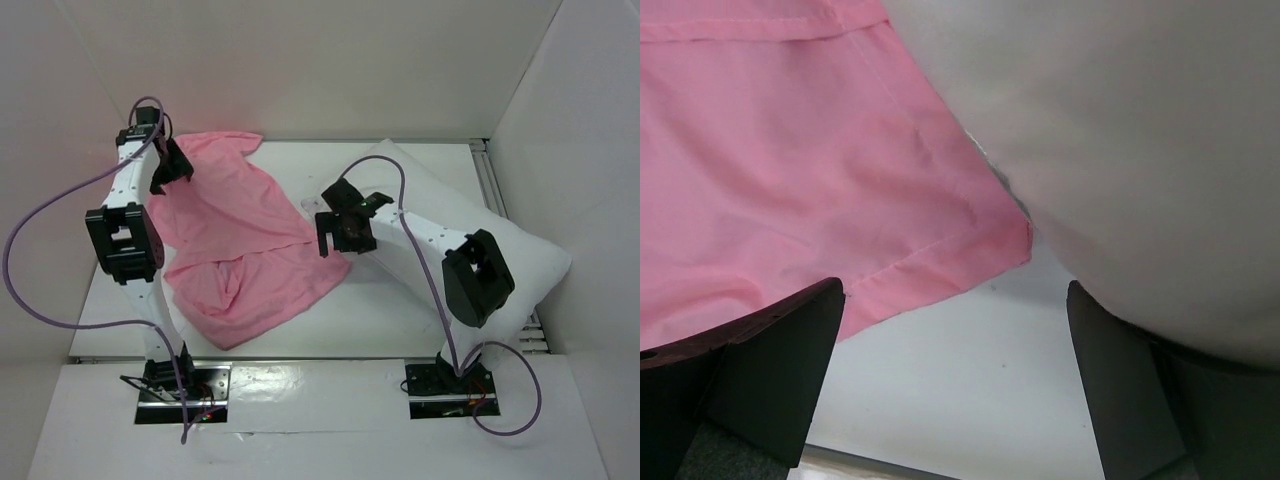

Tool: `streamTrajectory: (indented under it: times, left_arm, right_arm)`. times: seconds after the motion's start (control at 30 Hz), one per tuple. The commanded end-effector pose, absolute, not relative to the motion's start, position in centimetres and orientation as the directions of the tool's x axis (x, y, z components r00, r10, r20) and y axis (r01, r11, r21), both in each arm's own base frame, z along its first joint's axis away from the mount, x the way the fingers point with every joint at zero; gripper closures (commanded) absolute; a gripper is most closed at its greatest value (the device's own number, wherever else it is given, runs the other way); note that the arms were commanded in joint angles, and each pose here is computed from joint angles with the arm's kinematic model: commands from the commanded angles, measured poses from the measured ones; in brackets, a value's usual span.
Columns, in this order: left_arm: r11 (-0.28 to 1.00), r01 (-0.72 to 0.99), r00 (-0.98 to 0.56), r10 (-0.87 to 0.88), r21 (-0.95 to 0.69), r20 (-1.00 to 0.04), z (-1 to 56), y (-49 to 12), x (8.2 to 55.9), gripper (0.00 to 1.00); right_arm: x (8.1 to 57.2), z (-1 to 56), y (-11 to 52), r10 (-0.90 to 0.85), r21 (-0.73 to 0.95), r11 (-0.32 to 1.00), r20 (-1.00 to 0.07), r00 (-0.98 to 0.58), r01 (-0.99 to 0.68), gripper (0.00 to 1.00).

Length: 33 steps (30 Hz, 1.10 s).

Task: Put the pillow into the pillowcase

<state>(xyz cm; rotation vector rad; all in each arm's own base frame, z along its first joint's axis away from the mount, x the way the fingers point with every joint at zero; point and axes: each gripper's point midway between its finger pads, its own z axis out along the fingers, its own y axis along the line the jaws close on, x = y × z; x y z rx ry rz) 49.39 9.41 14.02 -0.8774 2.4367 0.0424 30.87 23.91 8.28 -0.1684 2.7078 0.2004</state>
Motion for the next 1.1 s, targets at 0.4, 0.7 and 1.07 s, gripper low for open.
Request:
streamTrajectory:
  times: [0.4, 0.7, 1.07]
  left_arm:
    - [0.888, -0.388, -0.842, -0.231, 0.249, -0.488, 14.4, -3.2, 34.7, 0.18]
    - [0.854, -0.293, -0.929, -0.148, 0.43, -0.34, 7.2, -3.9, 31.1, 0.21]
    - [0.779, -0.212, -0.957, -0.044, 0.59, -0.286, 5.9, -4.0, 32.0, 0.11]
  right_arm:
    - [32.4, 14.2, 25.2, -0.062, 0.171, 0.968, -0.553, -0.831, -0.186, 0.0]
    - [32.0, 14.2, 24.4, -0.055, 0.17, 0.97, -0.552, -0.832, -0.176, 0.0]
    - [31.1, 14.2, 23.9, -0.038, 0.187, 0.968, -0.545, -0.837, -0.165, 0.0]
